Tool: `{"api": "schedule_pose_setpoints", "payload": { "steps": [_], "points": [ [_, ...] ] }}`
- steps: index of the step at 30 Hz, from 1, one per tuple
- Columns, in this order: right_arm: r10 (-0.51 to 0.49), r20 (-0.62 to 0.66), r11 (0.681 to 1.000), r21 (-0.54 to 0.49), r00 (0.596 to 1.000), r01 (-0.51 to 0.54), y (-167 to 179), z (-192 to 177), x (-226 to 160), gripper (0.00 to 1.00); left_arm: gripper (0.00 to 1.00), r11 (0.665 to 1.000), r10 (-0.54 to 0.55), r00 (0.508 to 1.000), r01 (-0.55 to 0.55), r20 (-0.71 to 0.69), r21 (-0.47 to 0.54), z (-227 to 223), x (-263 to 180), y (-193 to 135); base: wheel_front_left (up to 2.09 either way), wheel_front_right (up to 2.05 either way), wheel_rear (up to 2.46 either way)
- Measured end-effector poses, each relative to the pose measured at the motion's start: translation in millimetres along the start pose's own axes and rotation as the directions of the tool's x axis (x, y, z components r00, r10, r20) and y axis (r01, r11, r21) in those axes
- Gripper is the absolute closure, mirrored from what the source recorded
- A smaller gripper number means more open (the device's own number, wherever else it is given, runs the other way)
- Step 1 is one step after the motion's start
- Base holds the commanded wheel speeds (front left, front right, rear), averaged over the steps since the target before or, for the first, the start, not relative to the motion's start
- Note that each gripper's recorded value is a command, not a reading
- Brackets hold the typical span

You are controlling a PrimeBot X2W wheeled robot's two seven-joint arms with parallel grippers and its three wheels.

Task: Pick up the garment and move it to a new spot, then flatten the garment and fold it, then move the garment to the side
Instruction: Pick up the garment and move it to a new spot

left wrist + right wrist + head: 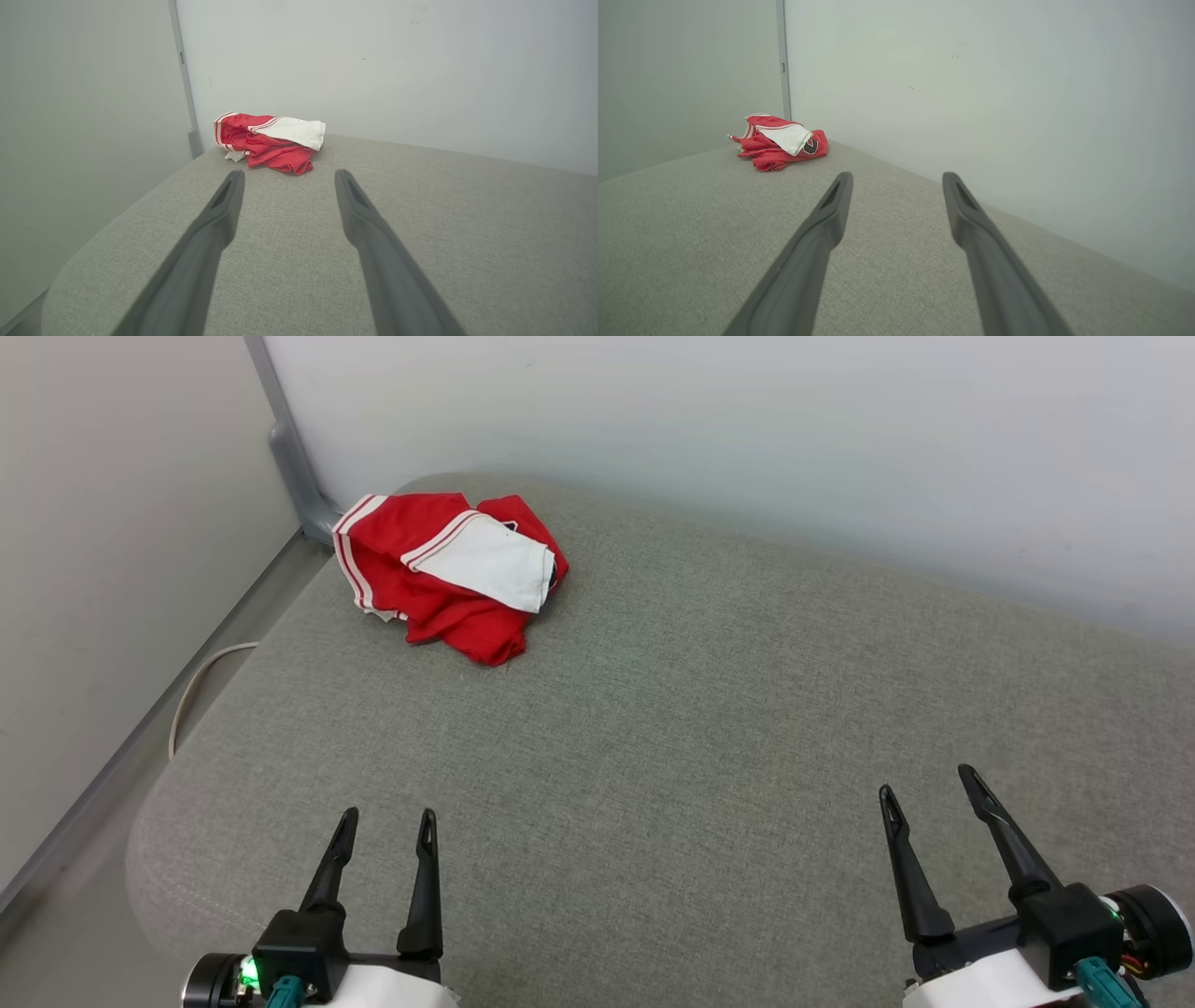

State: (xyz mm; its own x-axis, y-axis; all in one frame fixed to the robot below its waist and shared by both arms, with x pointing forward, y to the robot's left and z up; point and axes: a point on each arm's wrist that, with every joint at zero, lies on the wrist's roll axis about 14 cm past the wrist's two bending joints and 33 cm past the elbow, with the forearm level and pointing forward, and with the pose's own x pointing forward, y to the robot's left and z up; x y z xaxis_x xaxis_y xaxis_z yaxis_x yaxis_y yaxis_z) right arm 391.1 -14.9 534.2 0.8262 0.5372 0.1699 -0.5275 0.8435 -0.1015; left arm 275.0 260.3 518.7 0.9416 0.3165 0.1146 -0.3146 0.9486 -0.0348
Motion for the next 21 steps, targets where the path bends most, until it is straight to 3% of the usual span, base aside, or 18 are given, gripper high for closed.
{"api": "schedule_pose_setpoints", "payload": {
  "steps": [7, 12, 15, 16, 21],
  "points": [
    [-0.002, -0.016, 1.0, 0.014, 1.0, 0.002, -1.3, -7.9, 1.4, 0.0, 0.0, 1.0, 0.013, 1.0, -0.013, -0.008, -0.005, -1.7, 7.3, 4.4, 0.0, 0.0, 0.0],
    [-0.022, -0.006, 1.0, 0.007, 1.0, 0.022, -11.5, -10.5, 10.0, 0.0, 0.0, 1.0, -0.018, 1.0, 0.018, -0.01, 0.009, -3.9, 37.0, 4.4, 0.0, 0.0, 0.0],
    [-0.047, 0.002, 0.999, 0.003, 0.999, 0.047, -23.7, -14.1, 17.4, 0.0, 0.0, 0.997, -0.057, 0.998, 0.058, -0.016, 0.041, -7.1, 67.8, 4.0, 0.0, 0.0, 0.0],
    [-0.068, -0.015, 0.998, 0.004, 0.998, 0.068, -34.6, -26.1, 20.4, 0.0, 0.0, 0.987, -0.121, 0.991, 0.126, -0.056, 0.098, -19.3, 103.8, 0.7, 0.0, 0.0, 0.0],
    [-0.09, -0.059, 0.996, -0.009, 0.994, 0.09, -52.6, -52.5, 23.9, 0.0, 0.0, 0.945, -0.193, 0.959, 0.238, -0.207, 0.225, -41.5, 173.6, -1.8, 0.0, 0.0, 0.0]
  ]
}}
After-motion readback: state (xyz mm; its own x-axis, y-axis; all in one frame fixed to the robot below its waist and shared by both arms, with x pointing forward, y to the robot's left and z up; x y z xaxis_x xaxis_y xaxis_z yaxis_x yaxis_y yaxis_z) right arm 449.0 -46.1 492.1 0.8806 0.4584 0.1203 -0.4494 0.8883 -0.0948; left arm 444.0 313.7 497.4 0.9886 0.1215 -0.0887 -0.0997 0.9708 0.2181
